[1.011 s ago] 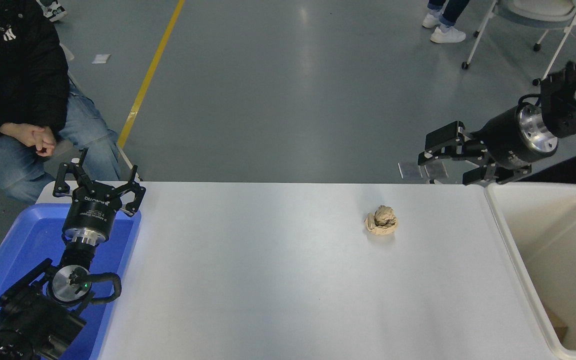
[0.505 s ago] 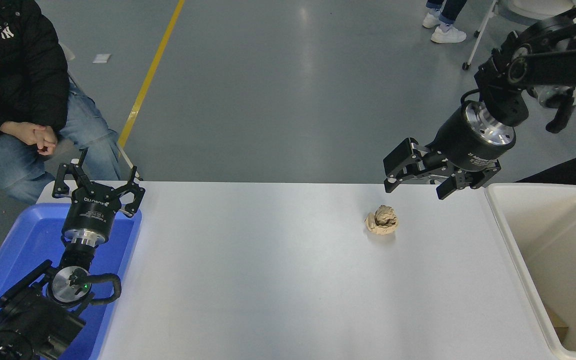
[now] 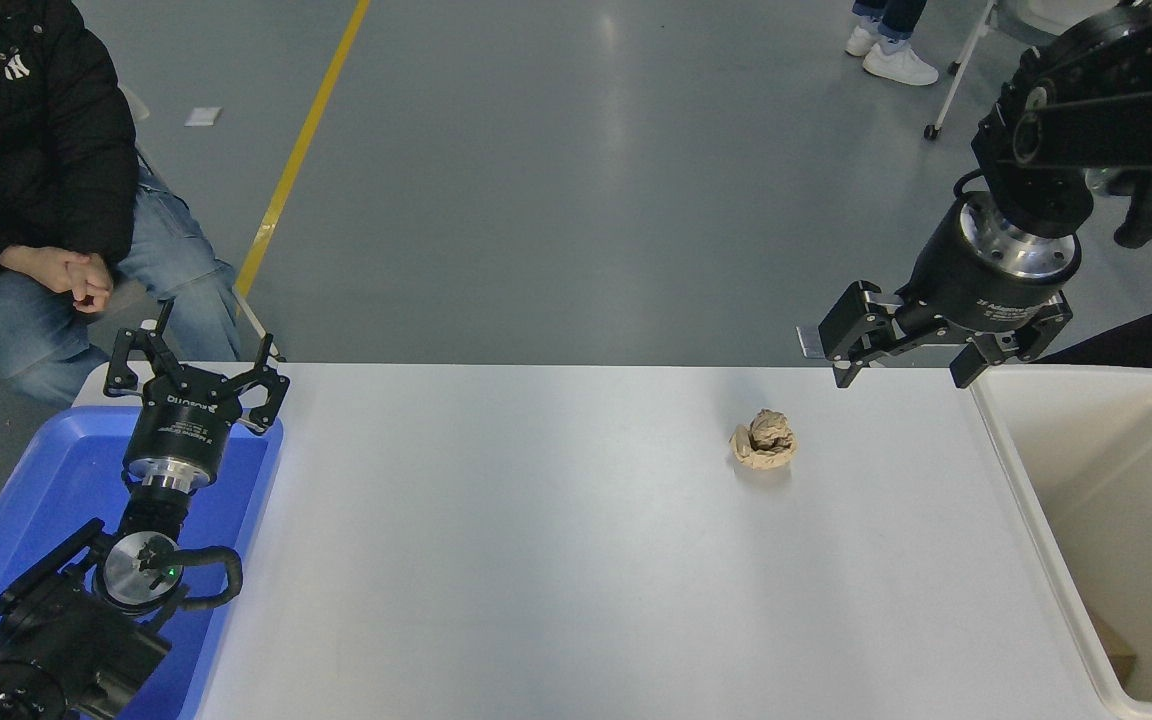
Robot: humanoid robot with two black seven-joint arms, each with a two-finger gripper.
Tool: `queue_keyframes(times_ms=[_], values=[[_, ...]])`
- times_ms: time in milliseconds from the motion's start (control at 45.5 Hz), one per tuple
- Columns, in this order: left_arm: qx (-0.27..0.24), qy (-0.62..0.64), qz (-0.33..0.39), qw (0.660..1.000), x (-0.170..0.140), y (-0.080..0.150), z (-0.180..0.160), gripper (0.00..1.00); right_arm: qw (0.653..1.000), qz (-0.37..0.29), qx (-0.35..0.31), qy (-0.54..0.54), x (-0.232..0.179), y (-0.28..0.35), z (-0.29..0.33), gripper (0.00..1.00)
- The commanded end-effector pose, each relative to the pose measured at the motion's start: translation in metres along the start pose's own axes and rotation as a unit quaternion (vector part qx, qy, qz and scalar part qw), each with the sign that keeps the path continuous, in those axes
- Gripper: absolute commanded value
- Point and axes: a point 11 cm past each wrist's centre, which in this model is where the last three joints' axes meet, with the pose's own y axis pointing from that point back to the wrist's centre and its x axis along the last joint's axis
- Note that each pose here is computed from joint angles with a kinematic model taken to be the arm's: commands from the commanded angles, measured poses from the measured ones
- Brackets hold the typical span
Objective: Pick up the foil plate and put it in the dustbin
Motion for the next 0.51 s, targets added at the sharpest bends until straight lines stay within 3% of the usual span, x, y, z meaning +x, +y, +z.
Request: queue_keyframes(times_ms=[0, 484], values=[[-0.001, 0.000, 0.000, 1.000, 0.000, 0.000, 0.000, 1.00, 0.999, 0.005, 0.045, -0.030, -0.010, 0.018, -0.019, 1.00], [0.000, 0.000, 0.000, 1.000, 0.000, 0.000, 0.000, 1.00, 0.996, 0.004, 0.077, -0.039, -0.013, 0.023, -0.022, 1.00]])
